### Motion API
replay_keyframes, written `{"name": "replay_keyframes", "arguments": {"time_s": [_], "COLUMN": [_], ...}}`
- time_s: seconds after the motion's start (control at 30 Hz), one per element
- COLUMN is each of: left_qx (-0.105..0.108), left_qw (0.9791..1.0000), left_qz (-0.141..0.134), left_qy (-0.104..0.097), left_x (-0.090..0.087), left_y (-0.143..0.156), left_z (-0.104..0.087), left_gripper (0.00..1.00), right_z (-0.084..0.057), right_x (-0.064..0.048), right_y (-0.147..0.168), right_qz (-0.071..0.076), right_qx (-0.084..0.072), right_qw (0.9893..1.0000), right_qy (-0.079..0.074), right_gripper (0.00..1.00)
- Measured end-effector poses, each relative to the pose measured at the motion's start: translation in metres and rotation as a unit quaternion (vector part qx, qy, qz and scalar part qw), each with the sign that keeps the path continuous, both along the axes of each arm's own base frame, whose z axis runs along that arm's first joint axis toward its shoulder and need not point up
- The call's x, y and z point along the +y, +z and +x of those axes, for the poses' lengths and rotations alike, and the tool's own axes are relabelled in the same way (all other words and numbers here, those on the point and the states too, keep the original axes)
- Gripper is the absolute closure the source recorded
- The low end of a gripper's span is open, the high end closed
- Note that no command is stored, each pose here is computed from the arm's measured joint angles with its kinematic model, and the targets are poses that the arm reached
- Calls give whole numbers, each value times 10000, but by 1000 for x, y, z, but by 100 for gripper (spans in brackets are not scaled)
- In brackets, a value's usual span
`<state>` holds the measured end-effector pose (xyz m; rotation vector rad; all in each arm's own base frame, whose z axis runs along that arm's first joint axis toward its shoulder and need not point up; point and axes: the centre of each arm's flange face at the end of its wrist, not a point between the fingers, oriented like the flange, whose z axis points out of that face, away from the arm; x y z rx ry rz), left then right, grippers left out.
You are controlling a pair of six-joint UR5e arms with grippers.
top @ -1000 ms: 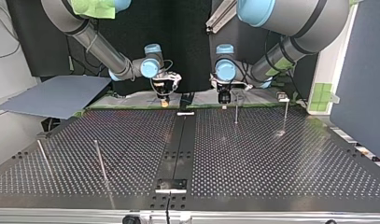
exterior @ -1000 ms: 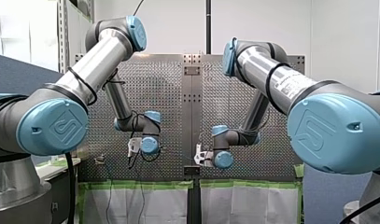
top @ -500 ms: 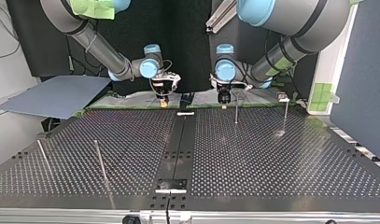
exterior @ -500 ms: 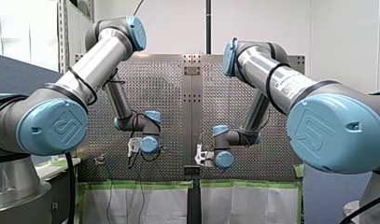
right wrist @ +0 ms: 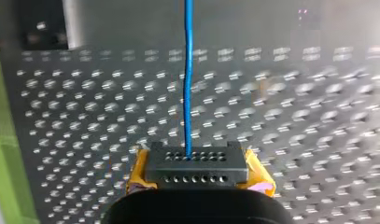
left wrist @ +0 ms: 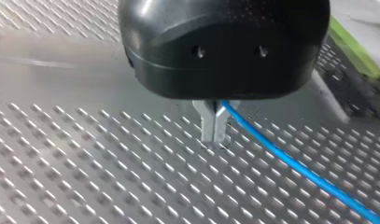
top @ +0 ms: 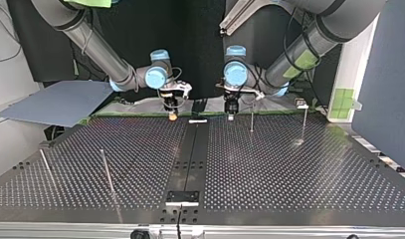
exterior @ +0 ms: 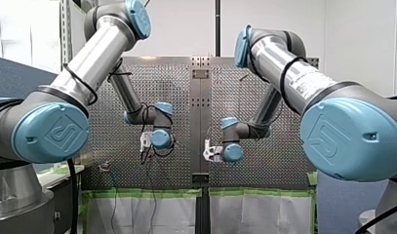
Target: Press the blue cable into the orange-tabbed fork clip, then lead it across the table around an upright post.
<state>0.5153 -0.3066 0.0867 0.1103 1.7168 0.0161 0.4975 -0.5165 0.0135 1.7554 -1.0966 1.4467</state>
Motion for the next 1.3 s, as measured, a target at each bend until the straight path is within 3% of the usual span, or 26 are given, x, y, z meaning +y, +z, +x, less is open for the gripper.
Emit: {"name": "replay_keyframes", "arguments": {"time_s": [0.17, 0.37, 0.6, 0.8, 1.0, 1.3], "left_qx": [-86, -241, -547, -726, -897, -1023], "left_qw": [9999, 9994, 9968, 9951, 9933, 9917], "left_qz": [-50, -195, -559, -642, -666, -698], "left_qy": [-133, -155, -160, -213, -291, -350], "left_x": [-8, -13, -18, -22, -29, -35], "left_y": [26, 59, 100, 129, 163, 190], "left_z": [-4, -9, -12, -18, -24, -27], "left_gripper": [100, 100, 100, 100, 100, 100], "right_z": [2, 1, -2, -2, -1, -3], "right_x": [2, 2, 1, 3, 5, 10], "right_y": [32, 65, 104, 140, 179, 238], "right_qz": [2, 4, -2, -139, -316, -633], "right_qx": [-1, -8, -80, -197, -383, -615], "right_qw": [10000, 10000, 10000, 9997, 9988, 9961], "right_qy": [17, 16, -14, -2, 8, 48], "right_gripper": [100, 100, 100, 100, 100, 100]}}
